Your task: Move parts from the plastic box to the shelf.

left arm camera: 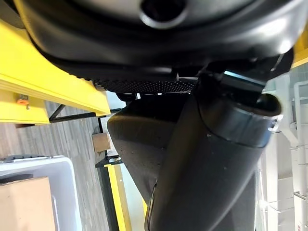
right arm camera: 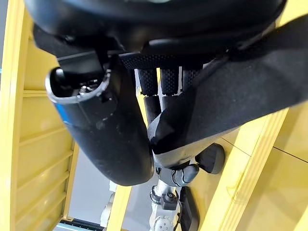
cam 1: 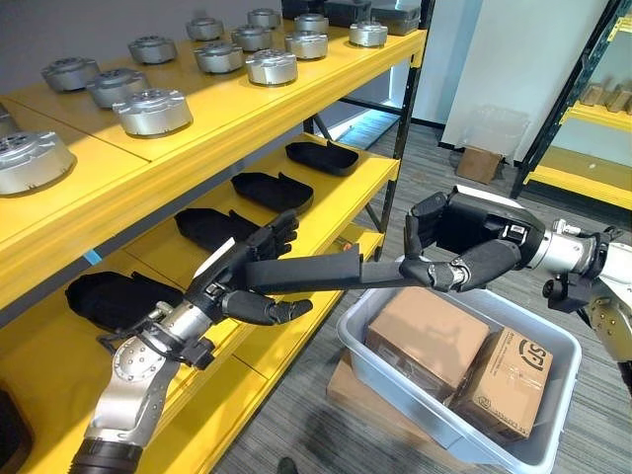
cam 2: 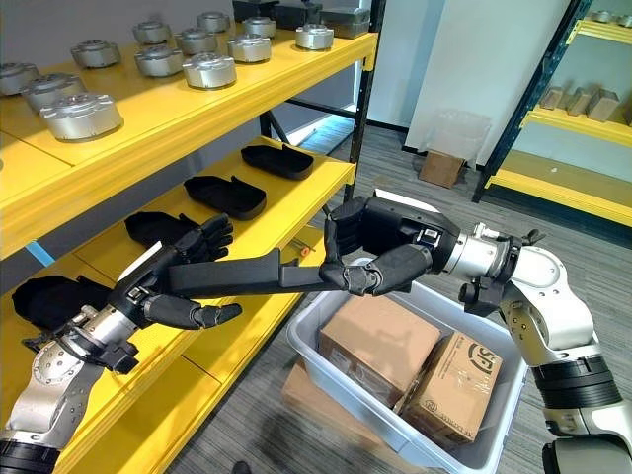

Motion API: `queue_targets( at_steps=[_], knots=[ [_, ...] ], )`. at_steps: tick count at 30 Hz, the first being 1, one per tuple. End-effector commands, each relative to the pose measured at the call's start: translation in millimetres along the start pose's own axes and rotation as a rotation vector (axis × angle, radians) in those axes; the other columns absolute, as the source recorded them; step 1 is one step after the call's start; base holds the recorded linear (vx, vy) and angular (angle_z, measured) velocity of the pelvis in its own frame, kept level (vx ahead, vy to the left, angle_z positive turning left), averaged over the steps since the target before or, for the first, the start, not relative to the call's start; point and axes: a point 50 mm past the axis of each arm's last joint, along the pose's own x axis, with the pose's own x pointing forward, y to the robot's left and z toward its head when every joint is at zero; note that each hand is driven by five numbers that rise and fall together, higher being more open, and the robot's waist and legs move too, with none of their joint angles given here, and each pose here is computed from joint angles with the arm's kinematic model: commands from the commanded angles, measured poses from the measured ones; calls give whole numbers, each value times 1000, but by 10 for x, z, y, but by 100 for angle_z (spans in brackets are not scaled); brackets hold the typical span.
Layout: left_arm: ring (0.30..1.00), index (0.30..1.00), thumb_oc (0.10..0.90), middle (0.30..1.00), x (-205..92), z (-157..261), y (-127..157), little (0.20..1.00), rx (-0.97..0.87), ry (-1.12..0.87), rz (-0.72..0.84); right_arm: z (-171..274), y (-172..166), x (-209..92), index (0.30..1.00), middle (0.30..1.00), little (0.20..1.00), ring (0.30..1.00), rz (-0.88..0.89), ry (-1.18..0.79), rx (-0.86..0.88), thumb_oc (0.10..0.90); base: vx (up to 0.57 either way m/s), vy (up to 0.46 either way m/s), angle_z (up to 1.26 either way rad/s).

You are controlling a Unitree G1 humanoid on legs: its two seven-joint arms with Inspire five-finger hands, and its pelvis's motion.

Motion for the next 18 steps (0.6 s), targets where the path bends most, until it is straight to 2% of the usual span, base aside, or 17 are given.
queue_targets(
  at_steps=[1,11,12,13,18],
  knots=[
    [1000,1000,900,1000,157,681,6,1000,100,-332,-81,544,-148,32,300,300,300,300,-57,-256,-164,400,0,0,0],
    [1000,1000,900,1000,170,734,4,1000,100,-364,-85,529,-170,8,300,300,300,300,-69,-252,-160,400,0,0,0],
    [489,489,535,489,179,742,-3,489,96,-365,-91,530,-169,11,300,300,300,300,-66,-256,-160,400,0,0,0],
    [300,300,400,300,196,736,-12,300,74,-369,-97,539,-172,14,300,300,300,300,-67,-261,-161,400,0,0,0],
    [300,300,400,300,222,749,-58,300,18,-403,-123,533,-168,29,300,300,300,300,-64,-263,-161,400,0,0,0]
  ],
)
